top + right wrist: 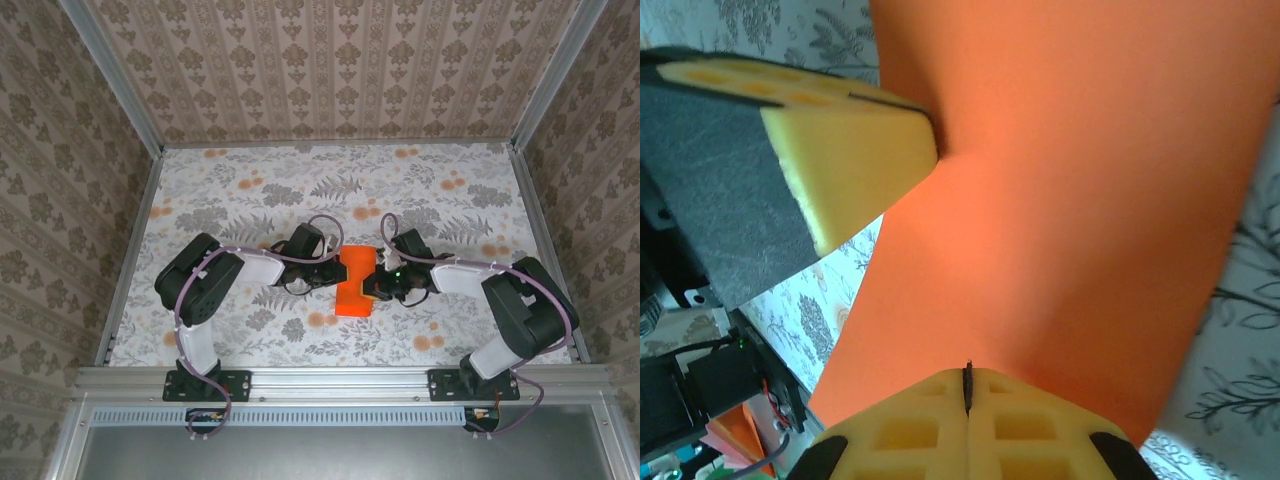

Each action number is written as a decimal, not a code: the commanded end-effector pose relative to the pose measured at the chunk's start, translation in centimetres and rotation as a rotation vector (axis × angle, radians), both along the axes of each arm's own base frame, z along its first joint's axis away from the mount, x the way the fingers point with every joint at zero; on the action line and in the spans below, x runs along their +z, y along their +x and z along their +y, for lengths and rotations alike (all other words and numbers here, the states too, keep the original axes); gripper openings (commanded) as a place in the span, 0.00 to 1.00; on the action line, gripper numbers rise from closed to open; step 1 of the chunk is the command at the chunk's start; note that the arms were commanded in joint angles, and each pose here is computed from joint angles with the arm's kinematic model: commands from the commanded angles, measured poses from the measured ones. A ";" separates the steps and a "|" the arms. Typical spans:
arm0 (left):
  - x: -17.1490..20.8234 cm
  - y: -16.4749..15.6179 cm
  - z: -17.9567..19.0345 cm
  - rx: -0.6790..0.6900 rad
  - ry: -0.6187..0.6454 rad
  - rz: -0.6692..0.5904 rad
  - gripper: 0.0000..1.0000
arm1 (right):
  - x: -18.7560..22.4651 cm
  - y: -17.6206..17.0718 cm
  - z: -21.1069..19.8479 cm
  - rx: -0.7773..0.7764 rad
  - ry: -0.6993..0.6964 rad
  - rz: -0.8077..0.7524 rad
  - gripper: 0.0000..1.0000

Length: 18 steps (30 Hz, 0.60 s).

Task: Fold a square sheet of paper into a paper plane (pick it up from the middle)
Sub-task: Fold the square sheet of paper in half at the center of the table.

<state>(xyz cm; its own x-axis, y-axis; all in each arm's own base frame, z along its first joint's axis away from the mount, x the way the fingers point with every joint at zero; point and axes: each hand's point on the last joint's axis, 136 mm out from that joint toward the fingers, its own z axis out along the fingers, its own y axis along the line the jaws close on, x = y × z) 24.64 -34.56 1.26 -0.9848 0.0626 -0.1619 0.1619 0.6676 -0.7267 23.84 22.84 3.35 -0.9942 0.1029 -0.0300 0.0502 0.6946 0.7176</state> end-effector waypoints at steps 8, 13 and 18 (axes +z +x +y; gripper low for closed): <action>-10.4 -5.9 9.4 0.088 0.455 0.252 0.00 | -1.5 -4.0 -0.7 0.021 -0.001 0.111 0.04; -10.4 -5.8 9.4 0.091 0.456 0.251 0.00 | -1.7 -4.4 -0.9 0.023 -0.004 0.122 0.04; -10.5 -6.0 9.6 0.094 0.464 0.254 0.00 | -2.8 -5.2 -1.6 0.017 -0.045 0.150 0.04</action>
